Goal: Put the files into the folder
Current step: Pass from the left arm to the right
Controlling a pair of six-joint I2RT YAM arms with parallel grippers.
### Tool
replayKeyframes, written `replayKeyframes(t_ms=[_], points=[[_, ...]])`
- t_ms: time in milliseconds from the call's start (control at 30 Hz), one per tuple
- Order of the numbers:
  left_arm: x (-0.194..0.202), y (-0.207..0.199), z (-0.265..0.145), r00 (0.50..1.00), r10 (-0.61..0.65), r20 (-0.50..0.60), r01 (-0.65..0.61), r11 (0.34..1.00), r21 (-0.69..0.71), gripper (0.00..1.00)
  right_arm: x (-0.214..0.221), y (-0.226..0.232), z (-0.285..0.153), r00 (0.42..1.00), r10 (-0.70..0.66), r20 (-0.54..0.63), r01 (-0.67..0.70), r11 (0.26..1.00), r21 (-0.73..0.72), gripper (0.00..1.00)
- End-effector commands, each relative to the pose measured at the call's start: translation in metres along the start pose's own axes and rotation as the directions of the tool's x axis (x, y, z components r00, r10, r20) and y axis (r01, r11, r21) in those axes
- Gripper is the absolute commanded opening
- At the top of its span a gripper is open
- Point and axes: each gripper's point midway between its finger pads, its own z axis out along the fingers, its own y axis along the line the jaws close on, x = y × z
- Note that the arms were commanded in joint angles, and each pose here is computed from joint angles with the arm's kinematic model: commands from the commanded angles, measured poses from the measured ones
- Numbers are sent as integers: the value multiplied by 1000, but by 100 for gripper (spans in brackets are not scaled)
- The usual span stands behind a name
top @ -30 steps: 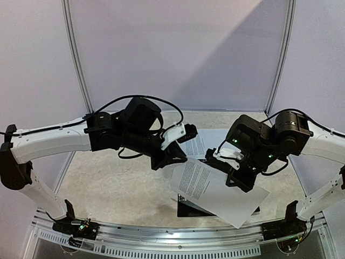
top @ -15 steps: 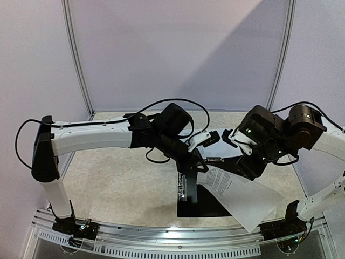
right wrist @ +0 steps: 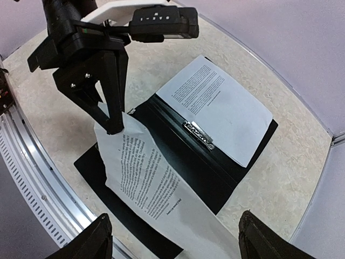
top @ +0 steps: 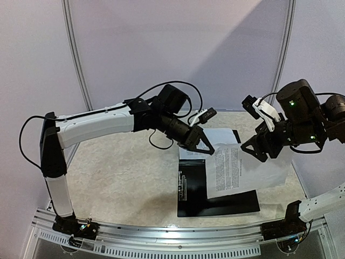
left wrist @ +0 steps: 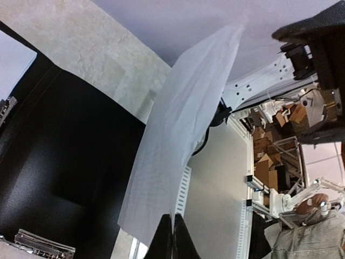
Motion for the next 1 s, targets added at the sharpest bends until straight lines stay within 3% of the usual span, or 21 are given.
replayKeyframes(t_ms=[0,133,300,533,767,967], points=[[6,21,9,976,-210,-56,211,977,15,0,-13,-1,-2,999,10,53,-10,1000,0,80],[36,60,21,948,-292,-126,291,956,-29,0,-14,1,1,998,4,57,-4,1000,-3,80],[85,129,30,919,-283,-275,210,940,-268,0,-11,4,7,999,-2,51,3,1000,-8,80],[67,174,33,949,-227,-219,140,925,-354,0,-1,16,27,1000,-21,18,22,999,-41,80],[71,211,36,942,-264,-208,168,907,-387,0,3,19,35,1000,-32,0,32,998,-45,80],[80,220,38,935,-266,-235,161,908,-387,0,12,20,42,999,-36,-17,35,999,-40,80]])
